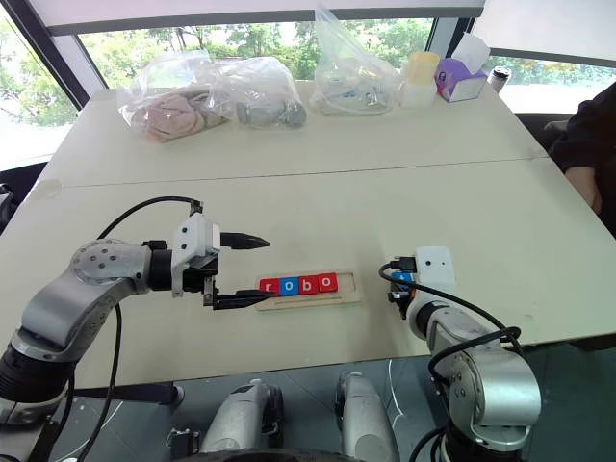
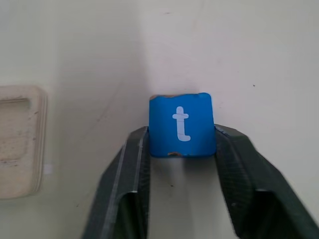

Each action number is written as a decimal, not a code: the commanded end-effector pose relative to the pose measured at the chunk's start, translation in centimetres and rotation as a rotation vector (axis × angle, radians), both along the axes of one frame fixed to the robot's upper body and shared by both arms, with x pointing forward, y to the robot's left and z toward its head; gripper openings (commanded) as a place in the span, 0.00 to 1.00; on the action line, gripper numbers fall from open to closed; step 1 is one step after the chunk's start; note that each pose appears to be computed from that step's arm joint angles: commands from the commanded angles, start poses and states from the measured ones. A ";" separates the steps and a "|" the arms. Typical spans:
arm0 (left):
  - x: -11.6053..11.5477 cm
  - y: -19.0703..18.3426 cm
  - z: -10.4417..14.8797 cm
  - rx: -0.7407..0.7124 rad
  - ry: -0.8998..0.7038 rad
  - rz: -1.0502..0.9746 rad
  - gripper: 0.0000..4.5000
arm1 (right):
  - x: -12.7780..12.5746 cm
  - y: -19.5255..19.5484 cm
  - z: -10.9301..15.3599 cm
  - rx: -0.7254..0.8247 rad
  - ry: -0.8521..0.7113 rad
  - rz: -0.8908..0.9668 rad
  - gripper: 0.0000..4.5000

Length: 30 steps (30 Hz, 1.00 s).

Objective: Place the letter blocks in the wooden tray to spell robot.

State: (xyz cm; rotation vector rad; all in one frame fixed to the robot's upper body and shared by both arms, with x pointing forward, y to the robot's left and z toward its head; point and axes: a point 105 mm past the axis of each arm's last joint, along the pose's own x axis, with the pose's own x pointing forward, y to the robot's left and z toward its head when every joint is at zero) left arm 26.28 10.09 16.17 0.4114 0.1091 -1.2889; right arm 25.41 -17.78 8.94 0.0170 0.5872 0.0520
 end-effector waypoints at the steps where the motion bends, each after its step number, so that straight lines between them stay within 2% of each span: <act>1: -0.3 -0.3 0.5 -0.004 -0.028 -0.019 1.00 | 0.0 0.6 1.2 -0.007 -0.037 0.096 0.80; 3: -0.3 -0.3 0.5 -0.004 -0.029 -0.017 1.00 | -0.1 1.1 2.0 -0.034 -0.061 0.228 0.99; 7: -0.2 -0.3 0.5 -0.004 -0.031 -0.017 1.00 | -0.6 1.1 3.1 -0.057 -0.054 0.475 0.99; 13: 0.2 -0.7 0.8 -0.012 -0.047 -0.023 1.00 | 0.2 -1.3 3.9 -0.204 -0.094 0.825 0.99; 20: 0.4 -0.8 0.9 -0.011 -0.059 -0.029 1.00 | 1.8 -4.2 1.9 -0.285 -0.053 0.974 0.99; 24: 0.4 -0.8 0.8 -0.012 -0.059 -0.022 1.00 | 3.8 -5.0 1.4 -0.238 -0.071 0.948 0.99; 30: 0.4 -0.7 0.8 -0.011 -0.061 -0.012 1.00 | 4.1 -5.1 0.6 -0.229 -0.035 1.023 0.99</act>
